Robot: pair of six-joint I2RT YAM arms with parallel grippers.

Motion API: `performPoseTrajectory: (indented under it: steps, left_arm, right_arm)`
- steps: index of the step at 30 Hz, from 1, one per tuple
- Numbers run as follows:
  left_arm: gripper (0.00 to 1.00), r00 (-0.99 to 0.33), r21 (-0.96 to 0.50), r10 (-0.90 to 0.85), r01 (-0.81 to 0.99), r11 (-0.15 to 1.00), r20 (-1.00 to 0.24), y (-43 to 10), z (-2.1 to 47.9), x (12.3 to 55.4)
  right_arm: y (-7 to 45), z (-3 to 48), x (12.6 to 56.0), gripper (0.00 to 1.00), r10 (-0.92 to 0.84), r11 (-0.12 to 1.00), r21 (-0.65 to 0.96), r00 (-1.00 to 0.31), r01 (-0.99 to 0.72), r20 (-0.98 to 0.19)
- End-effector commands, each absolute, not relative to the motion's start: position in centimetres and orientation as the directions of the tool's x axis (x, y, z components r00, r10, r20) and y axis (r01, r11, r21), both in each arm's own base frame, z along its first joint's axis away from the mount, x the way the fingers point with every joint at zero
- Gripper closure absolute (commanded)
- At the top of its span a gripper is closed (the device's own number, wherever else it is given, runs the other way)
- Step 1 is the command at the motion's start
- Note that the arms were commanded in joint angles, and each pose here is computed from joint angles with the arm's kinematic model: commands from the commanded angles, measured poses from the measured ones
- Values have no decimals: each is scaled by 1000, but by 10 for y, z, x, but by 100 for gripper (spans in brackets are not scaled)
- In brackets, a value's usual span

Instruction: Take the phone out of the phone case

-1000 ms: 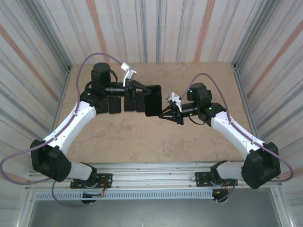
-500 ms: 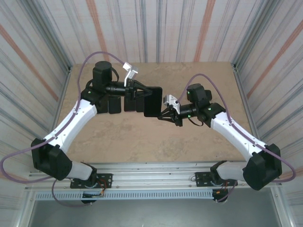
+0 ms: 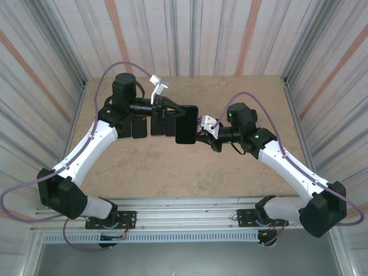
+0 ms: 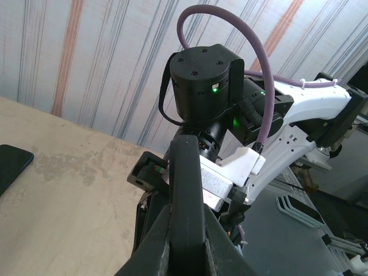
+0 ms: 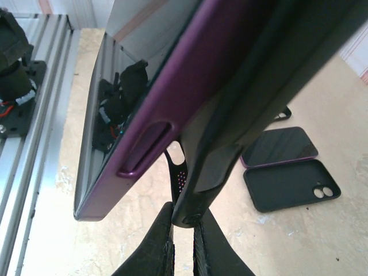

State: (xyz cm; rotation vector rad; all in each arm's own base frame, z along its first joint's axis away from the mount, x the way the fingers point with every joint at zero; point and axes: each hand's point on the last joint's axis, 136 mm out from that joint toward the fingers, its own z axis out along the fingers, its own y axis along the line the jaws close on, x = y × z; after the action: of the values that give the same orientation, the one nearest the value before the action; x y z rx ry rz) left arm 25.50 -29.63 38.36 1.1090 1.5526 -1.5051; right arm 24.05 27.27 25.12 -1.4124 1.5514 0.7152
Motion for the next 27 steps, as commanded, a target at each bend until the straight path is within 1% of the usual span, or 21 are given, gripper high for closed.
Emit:
performPoseTrajectory:
  steps: [1,4,7,12,15,20,22,24,27]
  left_arm:
    - [100,-433,-449,142,885,-122,-890,-303,389,235]
    - [100,-436,-449,133,889,-89,-890,-303,388,241]
    - [100,-437,-446,124,893,-55,-891,-304,387,248]
    - [100,-438,-442,93,897,-30,-894,-302,390,254]
    - [100,-450,-449,57,893,29,-891,-298,392,266]
    - [100,-529,-533,-69,832,156,-846,-289,397,298]
    - [100,-564,-576,-120,797,180,-817,-288,399,307]
    - [100,-611,-638,-187,735,230,-770,-284,396,320]
    - [100,-670,-720,-264,642,261,-693,-278,392,332]
  right_arm:
    - [279,280,247,88,-380,206,-229,138,-951,-915]
    - [280,284,241,84,-333,188,-184,113,-965,-936]
    - [280,289,238,77,-281,183,-144,89,-972,-956]
    - [281,295,235,67,-205,178,-84,47,-980,-978]
    - [281,296,231,66,-181,158,-43,14,-986,-983]
    - [276,300,231,64,-108,148,83,-100,-985,-989]
    - [275,305,234,64,-67,162,140,-152,-977,-986]
    - [273,309,241,63,-21,192,214,-222,-958,-975]
    - [272,320,250,62,67,214,328,-321,-920,-945]
